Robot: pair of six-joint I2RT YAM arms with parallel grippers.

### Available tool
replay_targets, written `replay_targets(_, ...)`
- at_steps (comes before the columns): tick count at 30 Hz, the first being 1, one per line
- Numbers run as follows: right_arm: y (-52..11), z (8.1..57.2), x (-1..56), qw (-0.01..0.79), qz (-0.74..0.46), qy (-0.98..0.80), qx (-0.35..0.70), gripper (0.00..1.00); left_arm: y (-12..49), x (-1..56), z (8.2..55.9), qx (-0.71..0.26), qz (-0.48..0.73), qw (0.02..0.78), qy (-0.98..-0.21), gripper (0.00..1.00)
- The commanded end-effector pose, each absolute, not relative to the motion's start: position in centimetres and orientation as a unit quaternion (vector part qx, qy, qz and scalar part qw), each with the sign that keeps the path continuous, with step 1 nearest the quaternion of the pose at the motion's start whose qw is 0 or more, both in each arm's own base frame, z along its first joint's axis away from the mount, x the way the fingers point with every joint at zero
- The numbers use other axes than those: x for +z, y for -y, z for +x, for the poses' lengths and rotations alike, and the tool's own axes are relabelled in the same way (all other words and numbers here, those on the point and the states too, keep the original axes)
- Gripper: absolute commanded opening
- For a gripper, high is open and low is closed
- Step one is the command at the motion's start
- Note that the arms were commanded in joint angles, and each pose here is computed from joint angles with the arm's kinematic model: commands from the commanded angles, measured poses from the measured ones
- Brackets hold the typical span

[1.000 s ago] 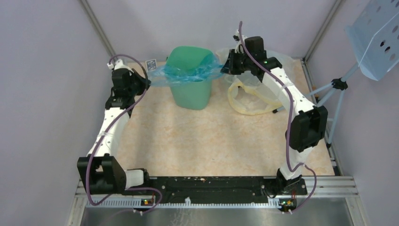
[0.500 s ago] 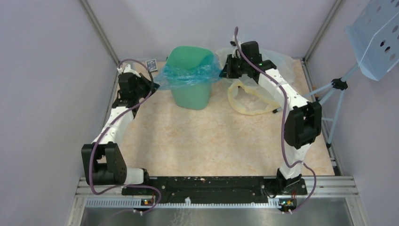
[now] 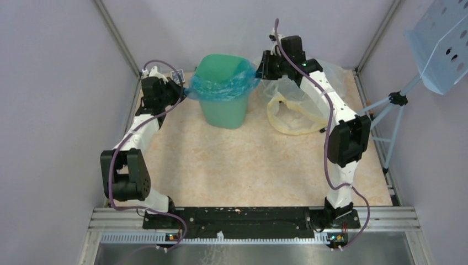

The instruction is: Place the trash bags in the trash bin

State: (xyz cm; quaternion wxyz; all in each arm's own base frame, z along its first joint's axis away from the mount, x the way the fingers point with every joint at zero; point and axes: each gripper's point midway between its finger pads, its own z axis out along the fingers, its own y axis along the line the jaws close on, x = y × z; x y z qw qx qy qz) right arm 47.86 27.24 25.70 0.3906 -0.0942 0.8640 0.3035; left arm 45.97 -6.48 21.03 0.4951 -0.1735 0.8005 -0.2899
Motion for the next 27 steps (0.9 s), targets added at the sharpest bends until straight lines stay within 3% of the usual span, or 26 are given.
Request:
replay_targets(1,-27.9,49.1,29.3,0.431,-0.102,-0.843,0.306,0.32,6.6,25.8,48.2,-0.301,-0.131,0.552,-0.767,0.25)
replay_targets(4,-28.7,49.9,29.0,0.428,-0.105,-0.839,0.319,0.38,7.1,26.2,48.7,-0.317,-0.124,0.550,-0.762,0.40)
replay_targets(7,-29.5,50.3,29.2,0.420,-0.105,-0.833,0.345,0.40,7.8,26.2,49.3,-0.343,-0.117,0.544,-0.757,0.46)
replay_targets(12,-30.5,49.9,29.9,0.409,-0.098,-0.824,0.378,0.52,8.6,25.4,49.7,-0.379,-0.120,0.516,-0.759,0.51)
replay_targets(16,-30.6,50.0,29.4,0.402,-0.086,-0.836,0.363,0.53,9.2,25.0,49.6,-0.402,-0.118,0.502,-0.756,0.52)
replay_targets(20,-30.5,50.0,28.1,0.387,-0.082,-0.854,0.337,0.43,9.9,24.8,49.3,-0.422,-0.108,0.488,-0.756,0.48)
replay_targets(27,-30.6,49.6,26.8,0.377,-0.083,-0.879,0.278,0.41,10.9,25.2,47.8,-0.447,-0.096,0.474,-0.753,0.47)
